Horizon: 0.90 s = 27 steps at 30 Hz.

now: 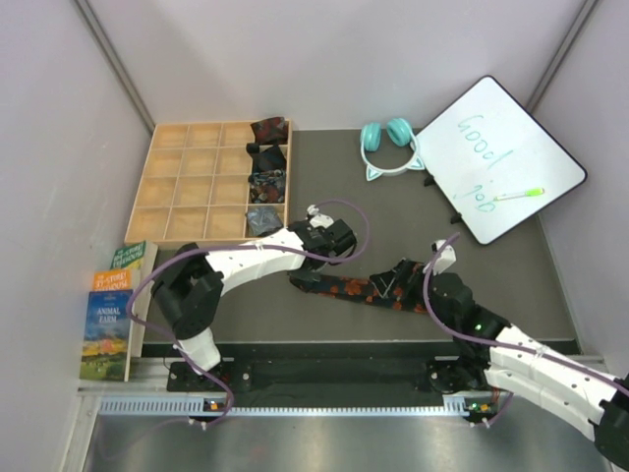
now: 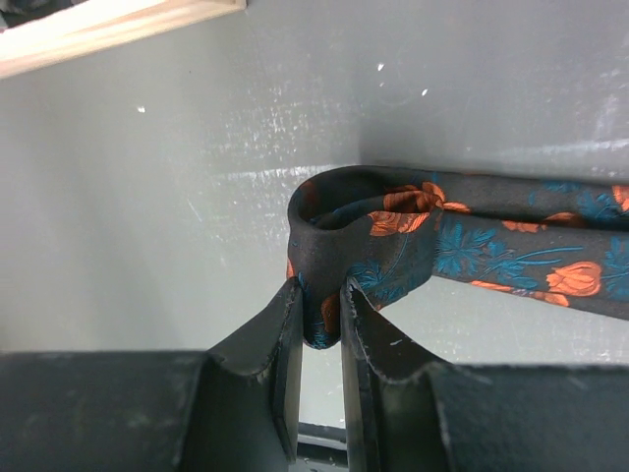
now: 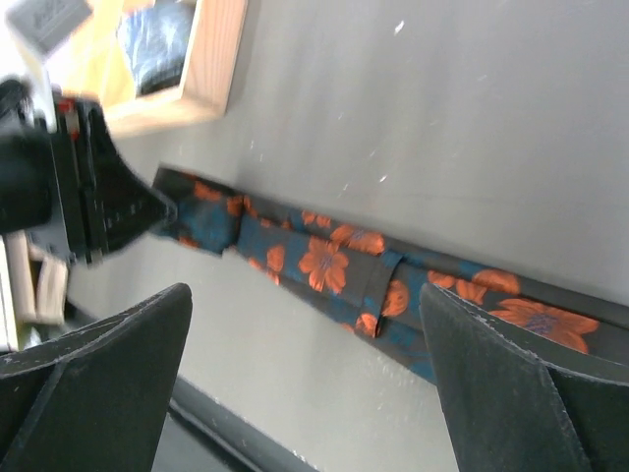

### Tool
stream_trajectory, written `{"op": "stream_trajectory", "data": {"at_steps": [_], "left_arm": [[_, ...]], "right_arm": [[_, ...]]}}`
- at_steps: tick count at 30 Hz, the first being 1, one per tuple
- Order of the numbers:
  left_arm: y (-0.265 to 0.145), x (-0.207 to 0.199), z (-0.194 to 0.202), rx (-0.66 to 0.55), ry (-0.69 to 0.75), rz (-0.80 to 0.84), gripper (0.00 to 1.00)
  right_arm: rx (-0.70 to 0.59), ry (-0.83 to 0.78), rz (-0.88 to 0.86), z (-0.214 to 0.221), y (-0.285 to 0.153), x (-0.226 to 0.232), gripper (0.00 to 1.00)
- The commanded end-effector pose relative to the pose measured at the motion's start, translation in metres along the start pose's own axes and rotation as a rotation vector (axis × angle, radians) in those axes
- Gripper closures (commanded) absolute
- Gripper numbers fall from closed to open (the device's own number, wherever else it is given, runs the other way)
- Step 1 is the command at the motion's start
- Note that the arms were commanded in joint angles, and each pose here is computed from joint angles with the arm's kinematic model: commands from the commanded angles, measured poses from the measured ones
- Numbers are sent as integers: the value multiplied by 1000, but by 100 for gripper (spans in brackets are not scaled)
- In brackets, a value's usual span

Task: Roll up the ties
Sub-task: Roll the tie at the center of the board.

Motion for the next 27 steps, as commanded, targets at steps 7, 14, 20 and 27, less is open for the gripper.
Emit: {"op": "stream_trajectory", "data": {"at_steps": [7,14,20,27], "left_arm": [[-5,-21,-8,-32,29,-70,96],[-11,-39,-11,-49,76,-129,96],[-7,-58,-8,-40,102,-130,96],[-3,-79,-5,-20,108,-85,95]], "right_arm": [[-280,209,108,-26,-20,-40,1],[-386,280,75,-29,-28,-54,1],[-416,301,52,-33,-32,-52,1],[-408,292,63,-32,-31,-53,1]]}}
Point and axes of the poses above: each gripper's point midway between its finger pads, its own y axis out along the fingers, its own x axis along the line the jaws close on, z = x × y, the point moved 2 cm from there along -y, back along the fingers, and after that the axes turned 2 degrees about y, right-handed, at the moved point
